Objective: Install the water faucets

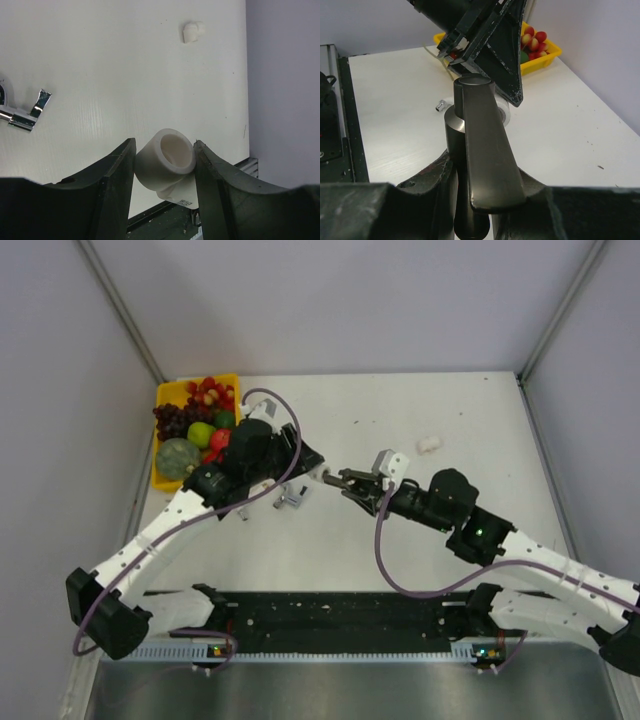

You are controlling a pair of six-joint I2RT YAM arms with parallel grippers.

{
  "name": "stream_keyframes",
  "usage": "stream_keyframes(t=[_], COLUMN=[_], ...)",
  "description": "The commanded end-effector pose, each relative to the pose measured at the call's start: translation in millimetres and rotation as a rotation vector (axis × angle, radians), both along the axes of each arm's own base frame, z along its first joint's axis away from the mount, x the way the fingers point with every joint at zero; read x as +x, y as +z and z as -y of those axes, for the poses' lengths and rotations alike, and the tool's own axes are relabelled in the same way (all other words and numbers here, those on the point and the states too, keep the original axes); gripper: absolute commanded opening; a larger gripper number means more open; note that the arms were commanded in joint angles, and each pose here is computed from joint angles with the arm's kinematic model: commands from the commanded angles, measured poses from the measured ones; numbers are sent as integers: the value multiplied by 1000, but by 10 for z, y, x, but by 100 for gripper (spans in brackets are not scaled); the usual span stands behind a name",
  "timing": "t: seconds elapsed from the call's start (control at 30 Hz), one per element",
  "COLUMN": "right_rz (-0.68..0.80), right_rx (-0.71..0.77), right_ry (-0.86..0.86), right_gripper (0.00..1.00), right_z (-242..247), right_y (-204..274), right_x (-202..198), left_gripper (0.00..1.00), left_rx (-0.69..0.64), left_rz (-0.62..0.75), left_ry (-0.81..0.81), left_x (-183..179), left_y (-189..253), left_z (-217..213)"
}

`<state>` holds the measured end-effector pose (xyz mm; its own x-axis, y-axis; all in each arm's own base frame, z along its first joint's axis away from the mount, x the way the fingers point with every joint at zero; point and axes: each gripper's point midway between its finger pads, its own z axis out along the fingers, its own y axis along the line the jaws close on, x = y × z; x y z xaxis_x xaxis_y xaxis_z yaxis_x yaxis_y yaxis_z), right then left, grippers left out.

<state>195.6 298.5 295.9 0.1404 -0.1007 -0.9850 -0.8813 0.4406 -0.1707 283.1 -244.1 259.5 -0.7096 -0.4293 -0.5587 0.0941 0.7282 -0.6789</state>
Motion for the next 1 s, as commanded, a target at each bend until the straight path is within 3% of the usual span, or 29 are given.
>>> stream_keyframes(t=[0.0, 0.37, 0.97], right_rz=[85, 94, 92], right_rx=[79, 63, 68], right_ry=[41, -23, -23], right_gripper=[0, 0, 0], right_z=[-6, 49, -24], right_y=[468, 408, 376], right_x=[-123, -26, 28], left_gripper=[0, 0, 0], left_rx=[-74, -163, -105], left_rz=[103, 120, 116], left_ry=[3, -100, -88], left_x=[-5, -206, -162], left_y=[406, 641, 538], left_z=[7, 138, 153])
